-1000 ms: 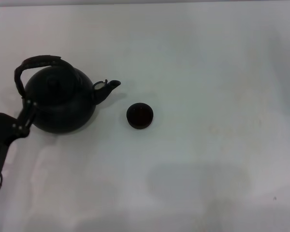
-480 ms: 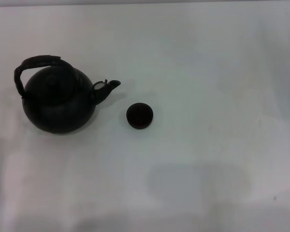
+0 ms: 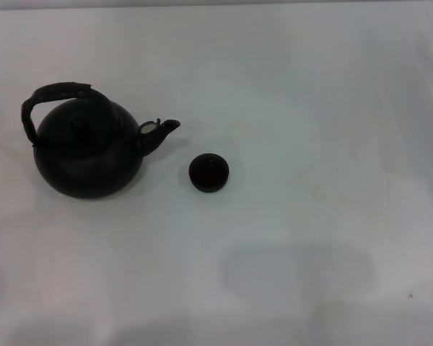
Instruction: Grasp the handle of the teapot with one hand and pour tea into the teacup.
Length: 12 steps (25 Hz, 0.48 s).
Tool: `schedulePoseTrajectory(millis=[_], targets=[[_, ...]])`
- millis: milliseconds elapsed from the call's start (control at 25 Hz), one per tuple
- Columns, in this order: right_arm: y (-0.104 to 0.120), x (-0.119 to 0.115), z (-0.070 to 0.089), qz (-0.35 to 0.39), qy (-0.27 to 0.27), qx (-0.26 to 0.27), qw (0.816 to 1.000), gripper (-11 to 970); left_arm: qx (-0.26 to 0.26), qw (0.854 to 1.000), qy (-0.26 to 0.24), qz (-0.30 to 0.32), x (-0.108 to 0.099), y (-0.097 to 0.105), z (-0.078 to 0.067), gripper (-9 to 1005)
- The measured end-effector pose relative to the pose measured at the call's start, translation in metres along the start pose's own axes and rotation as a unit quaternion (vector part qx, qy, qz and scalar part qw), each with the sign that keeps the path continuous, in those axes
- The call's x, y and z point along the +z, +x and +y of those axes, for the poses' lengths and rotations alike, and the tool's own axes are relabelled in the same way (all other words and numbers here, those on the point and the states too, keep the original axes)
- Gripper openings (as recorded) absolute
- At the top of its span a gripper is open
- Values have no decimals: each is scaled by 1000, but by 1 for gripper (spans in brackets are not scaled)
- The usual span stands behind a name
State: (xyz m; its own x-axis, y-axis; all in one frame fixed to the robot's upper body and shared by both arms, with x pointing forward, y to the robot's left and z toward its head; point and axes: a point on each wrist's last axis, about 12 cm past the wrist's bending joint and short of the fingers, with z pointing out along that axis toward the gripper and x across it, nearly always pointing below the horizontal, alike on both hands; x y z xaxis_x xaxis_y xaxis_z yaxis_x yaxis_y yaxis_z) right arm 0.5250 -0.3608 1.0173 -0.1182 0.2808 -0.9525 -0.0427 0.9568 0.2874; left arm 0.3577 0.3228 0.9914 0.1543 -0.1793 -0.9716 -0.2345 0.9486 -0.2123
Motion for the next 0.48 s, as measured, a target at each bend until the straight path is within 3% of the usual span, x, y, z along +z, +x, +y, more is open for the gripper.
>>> schedulePoseTrajectory(millis=[480], targets=[[0,0,1,-1,-5,0,1000,825,2,999,16,32,23,9,-6,887]])
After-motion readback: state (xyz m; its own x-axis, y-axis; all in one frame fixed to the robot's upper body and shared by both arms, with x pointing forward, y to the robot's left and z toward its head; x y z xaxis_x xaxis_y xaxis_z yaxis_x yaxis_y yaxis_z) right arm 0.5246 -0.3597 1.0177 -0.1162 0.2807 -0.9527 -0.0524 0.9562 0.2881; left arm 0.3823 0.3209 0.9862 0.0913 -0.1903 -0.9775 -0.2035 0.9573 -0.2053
